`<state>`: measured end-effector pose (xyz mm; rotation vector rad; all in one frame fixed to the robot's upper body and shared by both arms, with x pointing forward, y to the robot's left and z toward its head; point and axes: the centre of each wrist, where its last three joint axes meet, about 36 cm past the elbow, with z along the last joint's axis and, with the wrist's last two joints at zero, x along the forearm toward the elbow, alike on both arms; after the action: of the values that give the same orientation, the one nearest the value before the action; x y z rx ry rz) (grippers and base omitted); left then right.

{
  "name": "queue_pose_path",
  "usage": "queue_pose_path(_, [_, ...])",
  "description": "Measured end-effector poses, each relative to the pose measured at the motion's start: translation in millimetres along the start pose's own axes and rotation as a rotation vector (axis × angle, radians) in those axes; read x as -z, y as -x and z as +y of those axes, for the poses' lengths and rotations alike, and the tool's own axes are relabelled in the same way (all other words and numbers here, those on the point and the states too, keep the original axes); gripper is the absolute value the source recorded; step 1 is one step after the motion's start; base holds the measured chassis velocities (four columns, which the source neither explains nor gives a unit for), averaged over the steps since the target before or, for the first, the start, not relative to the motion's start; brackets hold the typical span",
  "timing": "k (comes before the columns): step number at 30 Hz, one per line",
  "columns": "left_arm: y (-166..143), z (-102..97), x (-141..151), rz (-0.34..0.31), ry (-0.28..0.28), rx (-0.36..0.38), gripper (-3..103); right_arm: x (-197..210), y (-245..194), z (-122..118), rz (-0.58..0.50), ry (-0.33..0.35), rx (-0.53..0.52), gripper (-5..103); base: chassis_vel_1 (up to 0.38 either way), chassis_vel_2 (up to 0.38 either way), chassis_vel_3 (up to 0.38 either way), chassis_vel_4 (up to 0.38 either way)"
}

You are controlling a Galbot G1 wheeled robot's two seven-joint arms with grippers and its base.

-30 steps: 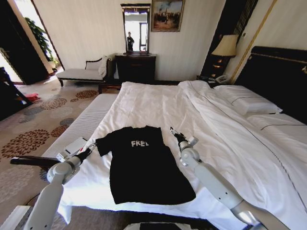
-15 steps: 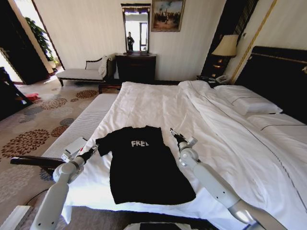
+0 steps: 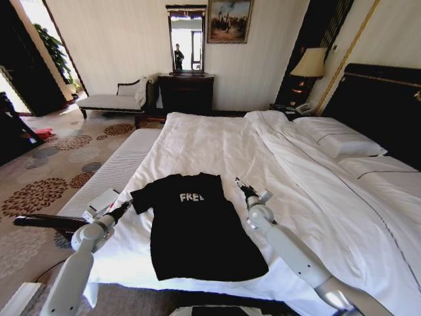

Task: Fold the clothes on the bed.

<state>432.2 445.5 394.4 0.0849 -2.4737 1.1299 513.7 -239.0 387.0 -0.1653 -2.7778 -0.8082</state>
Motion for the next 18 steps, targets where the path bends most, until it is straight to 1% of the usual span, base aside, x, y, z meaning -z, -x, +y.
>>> queue_pose_path(6, [-6,2.2,11,-0.018,0.013,0.009,0,-1,-2,-3,0.001,0.0,-0.005,100,0.0,0.0,0.0,0.0])
queue_pose_path(9, [-8,5.3,9,-0.012,0.045,0.034,0,-1,-2,-3,0.001,0.0,-0.007,100,0.0,0.0,0.0,0.0])
queue_pose_path(10, [-8,6.6,7,-0.009,0.055,0.044,6,-1,-2,-4,0.0,0.0,-0.007,100,0.0,0.0,0.0,0.0])
queue_pose_path(11, [-8,6.6,7,-0.009,0.055,0.044,6,-1,-2,-4,0.0,0.0,-0.007,100,0.0,0.0,0.0,0.0])
queue_pose_path(12, [-9,6.6,7,-0.008,0.057,0.046,11,-1,-2,-4,0.0,0.0,-0.007,100,0.0,0.0,0.0,0.0])
queue_pose_path(13, [-10,6.6,6,-0.008,0.06,0.047,11,-1,-3,-4,0.0,0.0,-0.008,100,0.0,0.0,0.0,0.0])
queue_pose_path(16, [-15,6.2,11,-0.022,0.066,0.045,26,-1,-4,-6,0.0,-0.001,-0.012,100,0.0,0.0,0.0,0.0])
queue_pose_path(17, [-15,6.2,11,-0.022,0.066,0.045,26,-1,-4,-6,0.0,-0.001,-0.012,100,0.0,0.0,0.0,0.0])
queue_pose_path(18, [-19,6.6,14,-0.029,0.072,0.039,32,-1,-4,-8,-0.001,-0.003,-0.016,100,0.0,0.0,0.0,0.0])
